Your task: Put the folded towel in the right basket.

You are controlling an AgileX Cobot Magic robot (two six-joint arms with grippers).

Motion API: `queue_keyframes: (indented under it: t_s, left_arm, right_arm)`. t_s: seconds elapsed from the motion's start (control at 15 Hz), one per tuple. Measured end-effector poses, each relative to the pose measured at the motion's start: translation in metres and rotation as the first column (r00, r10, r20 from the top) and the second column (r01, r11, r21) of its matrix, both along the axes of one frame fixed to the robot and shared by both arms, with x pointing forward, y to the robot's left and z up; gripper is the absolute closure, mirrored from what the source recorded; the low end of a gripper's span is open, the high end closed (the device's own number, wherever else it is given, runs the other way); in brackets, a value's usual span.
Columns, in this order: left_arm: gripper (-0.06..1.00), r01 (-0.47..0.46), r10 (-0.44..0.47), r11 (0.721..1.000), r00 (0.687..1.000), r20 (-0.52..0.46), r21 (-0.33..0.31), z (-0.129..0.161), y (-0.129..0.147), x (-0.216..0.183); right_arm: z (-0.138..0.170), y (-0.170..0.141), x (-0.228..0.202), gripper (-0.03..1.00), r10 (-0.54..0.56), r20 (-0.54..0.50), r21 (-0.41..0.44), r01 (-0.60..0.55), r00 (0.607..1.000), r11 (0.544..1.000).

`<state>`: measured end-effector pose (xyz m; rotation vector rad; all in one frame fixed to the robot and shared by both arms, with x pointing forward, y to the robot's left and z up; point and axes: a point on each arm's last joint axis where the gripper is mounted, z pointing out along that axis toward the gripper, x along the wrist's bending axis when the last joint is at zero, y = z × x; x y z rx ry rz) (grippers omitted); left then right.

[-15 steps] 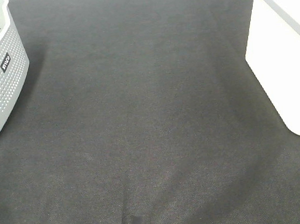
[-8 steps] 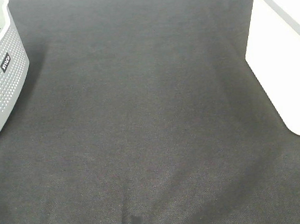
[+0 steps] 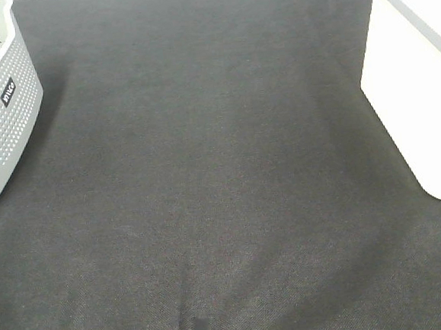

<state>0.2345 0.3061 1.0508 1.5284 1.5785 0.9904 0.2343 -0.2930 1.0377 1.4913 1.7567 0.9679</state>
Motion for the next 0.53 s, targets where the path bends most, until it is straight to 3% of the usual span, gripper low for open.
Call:
queue_keyframes:
  t_s: [0.53]
  left_arm:
    - [-0.04, 0.0, 0.0, 1.0, 1.0, 0.0, 0.0, 0.0, 0.0, 0.0]
  right_arm:
    - [-0.0003, 0.0002, 0.0003, -0.01, -0.03, -0.001, 0.001, 0.03, 1.0, 1.0]
